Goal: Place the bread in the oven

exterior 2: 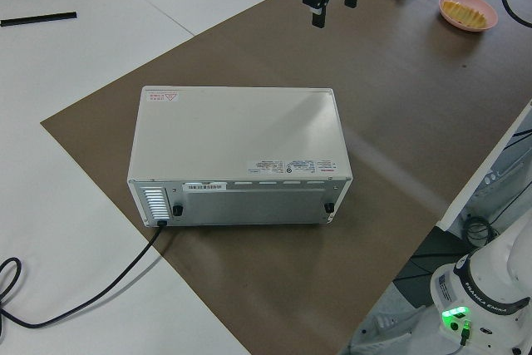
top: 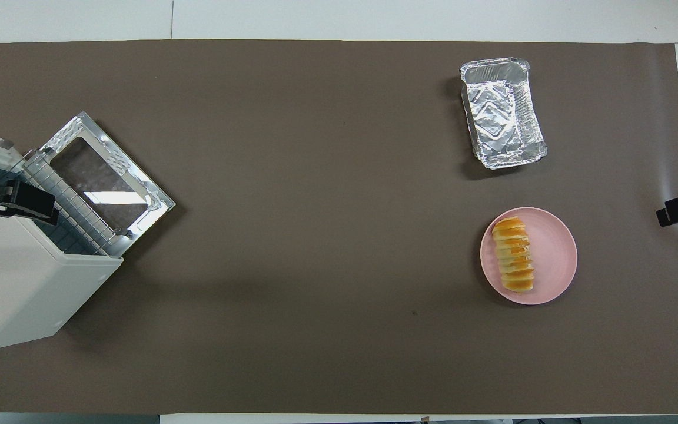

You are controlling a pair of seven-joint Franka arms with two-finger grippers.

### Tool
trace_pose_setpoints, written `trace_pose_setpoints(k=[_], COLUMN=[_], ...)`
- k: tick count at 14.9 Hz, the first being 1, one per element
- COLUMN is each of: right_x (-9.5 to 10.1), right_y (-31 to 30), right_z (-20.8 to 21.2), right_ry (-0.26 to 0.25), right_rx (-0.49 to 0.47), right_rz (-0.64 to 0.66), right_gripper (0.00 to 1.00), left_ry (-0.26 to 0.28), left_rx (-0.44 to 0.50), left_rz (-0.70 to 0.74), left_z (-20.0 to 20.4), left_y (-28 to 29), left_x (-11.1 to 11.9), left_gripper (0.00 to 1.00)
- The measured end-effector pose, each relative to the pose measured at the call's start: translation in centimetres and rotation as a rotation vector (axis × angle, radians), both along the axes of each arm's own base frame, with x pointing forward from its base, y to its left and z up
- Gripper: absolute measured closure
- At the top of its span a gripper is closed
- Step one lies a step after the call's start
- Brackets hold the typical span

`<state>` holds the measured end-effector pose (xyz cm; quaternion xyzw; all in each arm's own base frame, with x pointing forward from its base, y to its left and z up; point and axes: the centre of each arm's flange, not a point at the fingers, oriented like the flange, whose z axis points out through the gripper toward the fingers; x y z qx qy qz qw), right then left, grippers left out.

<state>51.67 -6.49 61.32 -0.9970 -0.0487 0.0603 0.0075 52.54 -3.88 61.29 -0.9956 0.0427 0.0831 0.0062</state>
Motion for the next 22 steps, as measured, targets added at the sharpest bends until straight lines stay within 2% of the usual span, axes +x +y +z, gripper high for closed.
trace_pose_setpoints(k=[14, 18, 22], right_x=[-0.2, -1.2, -2.7], right_y=[0.6, 3.4, 8.8], right_z=[-0.7, -4.9, -9.7], right_ry=[0.015, -0.016, -0.012], right_rx=[0.001, -0.009, -0.024], right_rz=[0.011, 0.001, -0.017], right_gripper=[0.0, 0.0, 0.0], left_ry=[0.0, 0.0, 0.0], left_rx=[0.0, 0.0, 0.0], left_rz=[0.0, 0.0, 0.0], left_z=[0.0, 0.0, 0.0], left_y=[0.0, 0.0, 0.0], left_x=[0.0, 0.0, 0.0], left_gripper=[0.0, 0.0, 0.0])
